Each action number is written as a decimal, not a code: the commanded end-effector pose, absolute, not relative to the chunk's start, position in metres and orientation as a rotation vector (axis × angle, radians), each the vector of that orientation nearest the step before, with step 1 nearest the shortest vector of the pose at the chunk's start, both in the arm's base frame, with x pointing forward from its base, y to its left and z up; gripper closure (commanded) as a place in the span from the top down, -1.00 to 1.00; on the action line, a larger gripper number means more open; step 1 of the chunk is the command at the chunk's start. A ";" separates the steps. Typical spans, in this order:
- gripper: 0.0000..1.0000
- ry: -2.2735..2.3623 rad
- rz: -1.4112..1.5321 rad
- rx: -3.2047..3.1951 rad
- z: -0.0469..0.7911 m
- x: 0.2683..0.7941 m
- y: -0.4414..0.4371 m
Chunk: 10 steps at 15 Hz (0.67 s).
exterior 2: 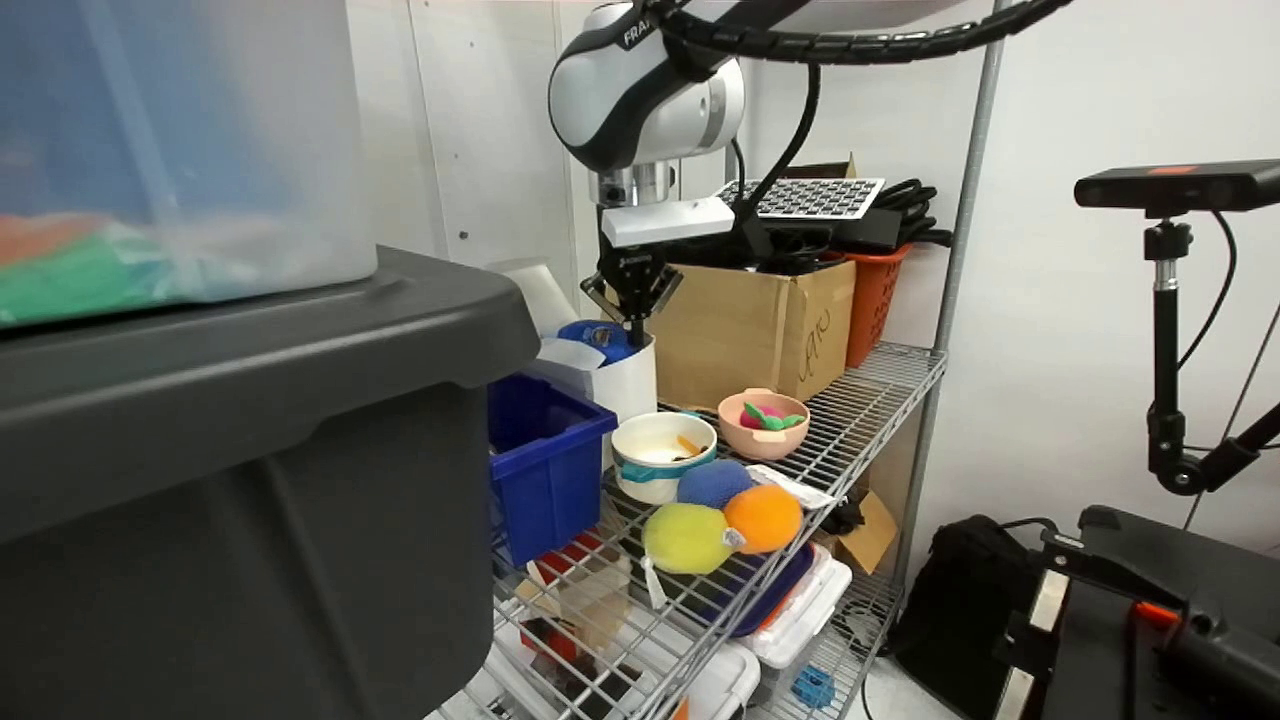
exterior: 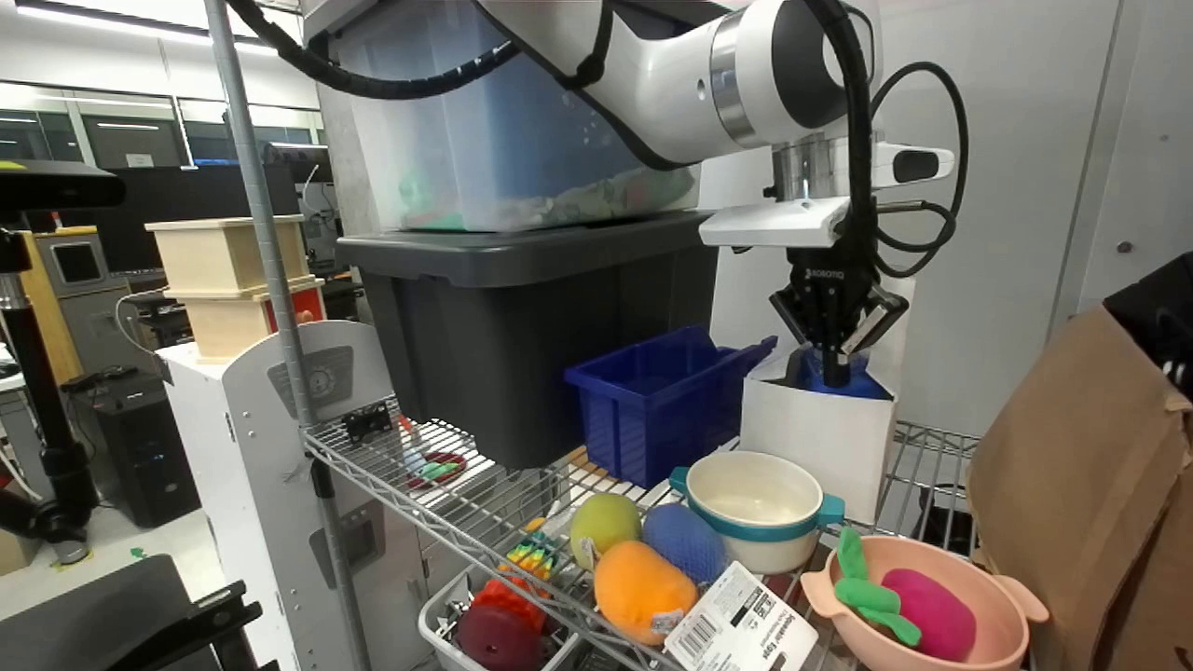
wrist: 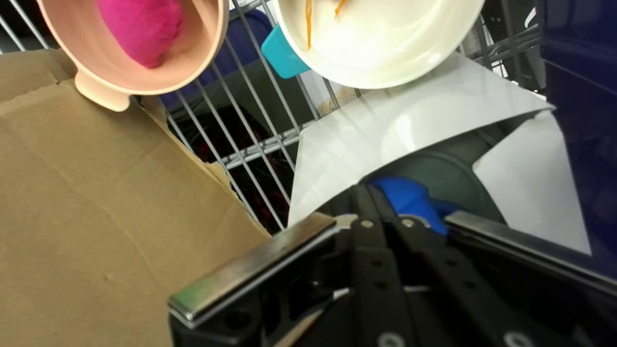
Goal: Move the pink plushie from the peach bowl to the blue bowl
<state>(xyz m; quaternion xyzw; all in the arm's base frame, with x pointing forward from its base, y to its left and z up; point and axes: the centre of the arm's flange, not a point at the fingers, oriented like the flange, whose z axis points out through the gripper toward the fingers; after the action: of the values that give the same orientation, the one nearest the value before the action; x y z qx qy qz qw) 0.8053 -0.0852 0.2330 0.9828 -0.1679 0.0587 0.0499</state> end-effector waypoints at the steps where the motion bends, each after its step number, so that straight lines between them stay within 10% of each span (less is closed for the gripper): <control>1: -1.00 -0.504 0.181 3.025 0.261 0.797 -0.087; 6: -1.00 -0.488 0.199 3.029 0.276 0.795 -0.094; 7: -0.59 -0.494 0.190 3.028 0.277 0.795 -0.096; 10: -0.20 -0.506 0.176 3.026 0.276 0.796 -0.098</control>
<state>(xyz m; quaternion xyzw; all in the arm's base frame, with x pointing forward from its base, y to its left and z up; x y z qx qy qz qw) 0.8053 -0.0948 0.2684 0.9826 -0.1652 0.0709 0.0462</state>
